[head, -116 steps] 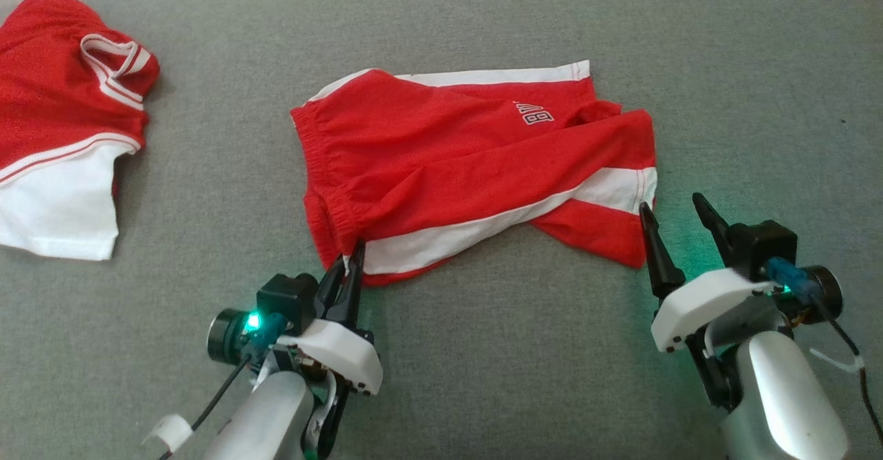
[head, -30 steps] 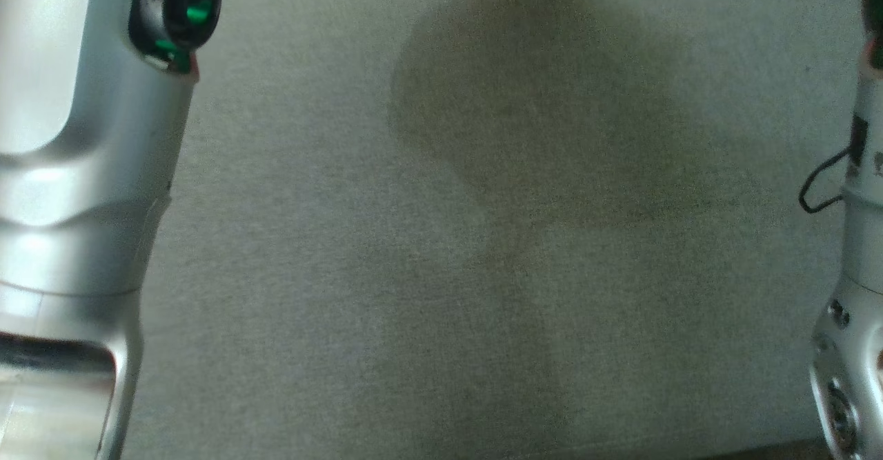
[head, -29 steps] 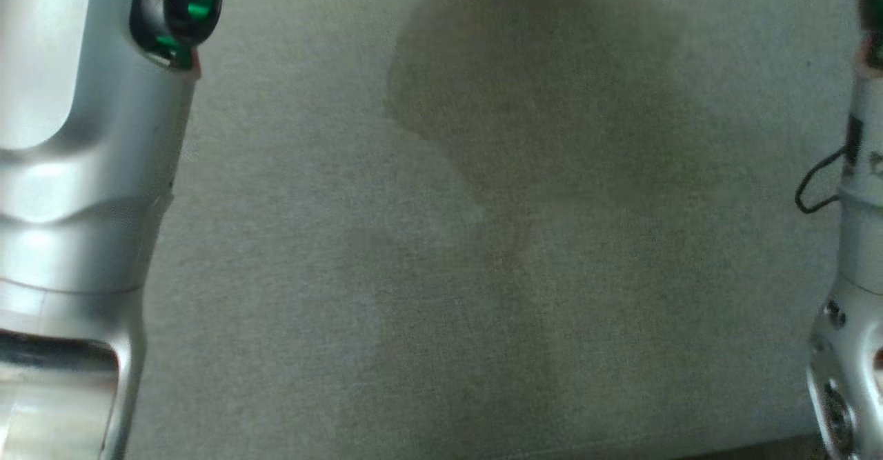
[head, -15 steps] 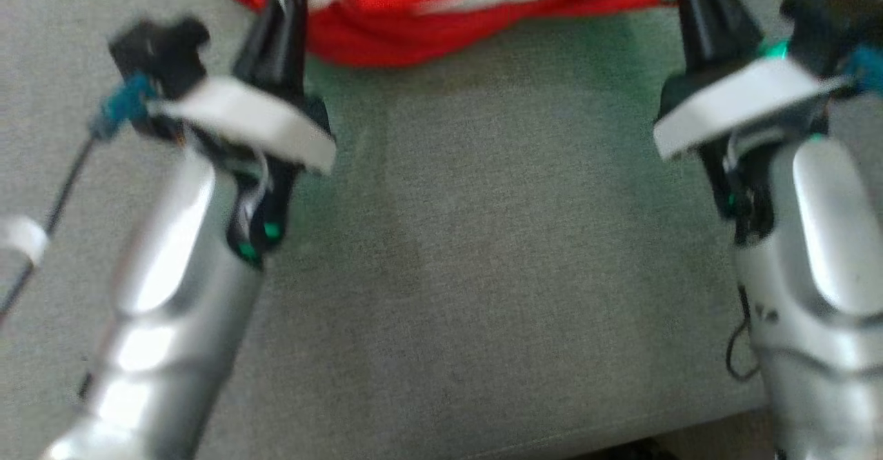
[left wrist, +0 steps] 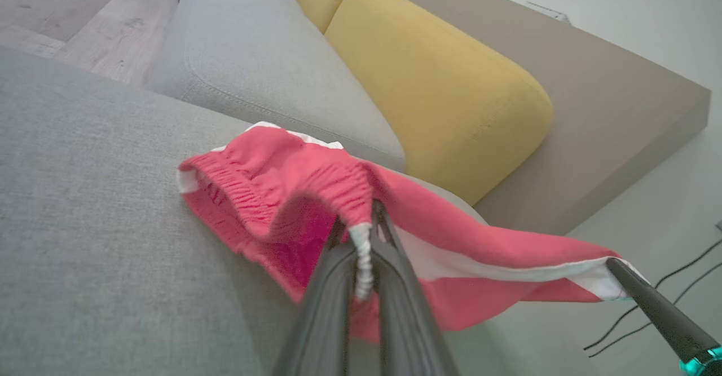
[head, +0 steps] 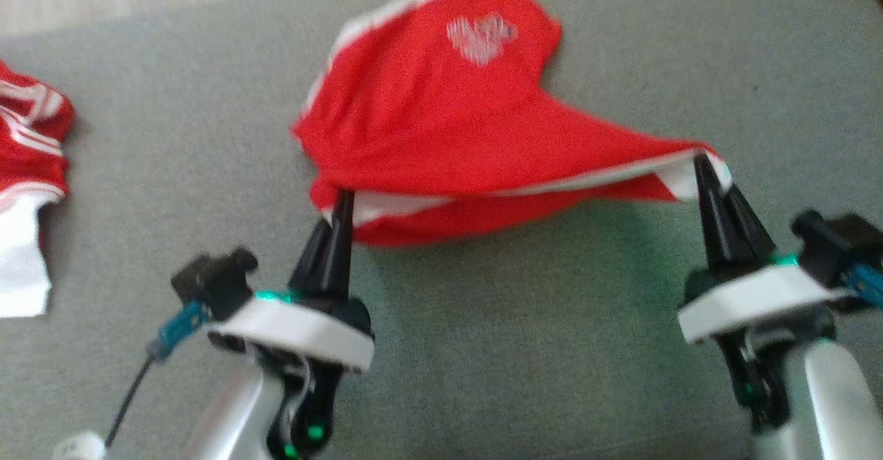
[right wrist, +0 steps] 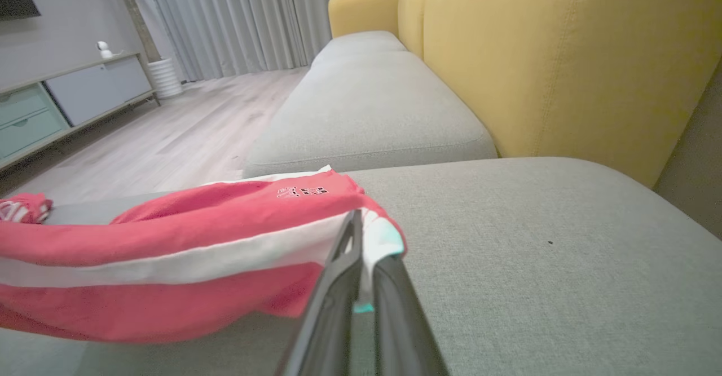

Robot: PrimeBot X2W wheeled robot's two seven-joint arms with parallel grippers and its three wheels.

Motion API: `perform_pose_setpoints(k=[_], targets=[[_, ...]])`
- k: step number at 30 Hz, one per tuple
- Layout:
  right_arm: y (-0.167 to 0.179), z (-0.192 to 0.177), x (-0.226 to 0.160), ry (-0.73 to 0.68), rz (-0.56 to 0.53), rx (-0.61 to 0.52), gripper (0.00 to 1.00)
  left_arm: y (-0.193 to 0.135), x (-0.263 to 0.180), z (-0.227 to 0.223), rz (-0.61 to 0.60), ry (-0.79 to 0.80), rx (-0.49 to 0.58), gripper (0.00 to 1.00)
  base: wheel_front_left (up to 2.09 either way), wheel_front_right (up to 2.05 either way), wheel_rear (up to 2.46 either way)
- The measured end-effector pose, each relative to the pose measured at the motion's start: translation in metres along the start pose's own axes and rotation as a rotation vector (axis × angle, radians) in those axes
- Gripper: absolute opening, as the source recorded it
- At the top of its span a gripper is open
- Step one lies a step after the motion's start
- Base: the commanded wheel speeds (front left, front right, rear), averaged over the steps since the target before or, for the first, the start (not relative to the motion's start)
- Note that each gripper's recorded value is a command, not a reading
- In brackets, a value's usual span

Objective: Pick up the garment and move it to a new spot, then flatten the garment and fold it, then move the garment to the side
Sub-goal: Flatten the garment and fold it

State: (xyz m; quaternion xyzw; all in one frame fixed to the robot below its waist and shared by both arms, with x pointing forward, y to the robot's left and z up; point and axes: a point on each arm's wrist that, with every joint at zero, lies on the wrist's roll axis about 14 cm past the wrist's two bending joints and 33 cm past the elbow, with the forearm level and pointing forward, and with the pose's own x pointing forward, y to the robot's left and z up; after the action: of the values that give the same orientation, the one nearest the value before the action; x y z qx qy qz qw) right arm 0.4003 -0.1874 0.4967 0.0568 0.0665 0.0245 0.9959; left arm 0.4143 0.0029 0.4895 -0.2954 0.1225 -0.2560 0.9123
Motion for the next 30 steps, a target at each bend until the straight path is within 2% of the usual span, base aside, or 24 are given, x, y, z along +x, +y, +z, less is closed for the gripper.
perform_pose_setpoints(k=[8, 14, 21, 26, 27, 30], targets=[[0.007, 0.038, -0.061, -0.052, -0.01, -0.04, 0.0, -0.042, -0.061, -0.002, -0.02, 0.004, 0.009, 0.0, 0.0, 0.0, 0.0], [-0.002, 0.025, -0.081, 0.036, -0.047, -0.07, 0.0, -0.04, -0.091, -0.015, 0.045, 0.034, -0.046, 0.0, 0.0, 0.0, 0.0], [-0.002, 0.006, -0.047, 0.123, -0.025, -0.041, 0.0, -0.018, -0.086, -0.033, 0.125, 0.089, -0.099, 0.0, 0.0, 0.0, 0.0], [0.017, 0.004, 0.025, 0.151, 0.042, -0.059, 0.0, 0.003, -0.054, -0.027, 0.168, 0.077, -0.167, 0.0, 0.0, 0.0, 0.0], [0.017, 0.004, 0.025, 0.151, 0.042, -0.059, 0.0, 0.003, -0.054, -0.027, 0.168, 0.077, -0.167, 0.0, 0.0, 0.0, 0.0], [0.028, -0.005, 0.062, 0.206, 0.097, -0.102, 0.0, 0.021, -0.038, -0.024, 0.204, 0.078, -0.186, 0.0, 0.0, 0.0, 0.0]])
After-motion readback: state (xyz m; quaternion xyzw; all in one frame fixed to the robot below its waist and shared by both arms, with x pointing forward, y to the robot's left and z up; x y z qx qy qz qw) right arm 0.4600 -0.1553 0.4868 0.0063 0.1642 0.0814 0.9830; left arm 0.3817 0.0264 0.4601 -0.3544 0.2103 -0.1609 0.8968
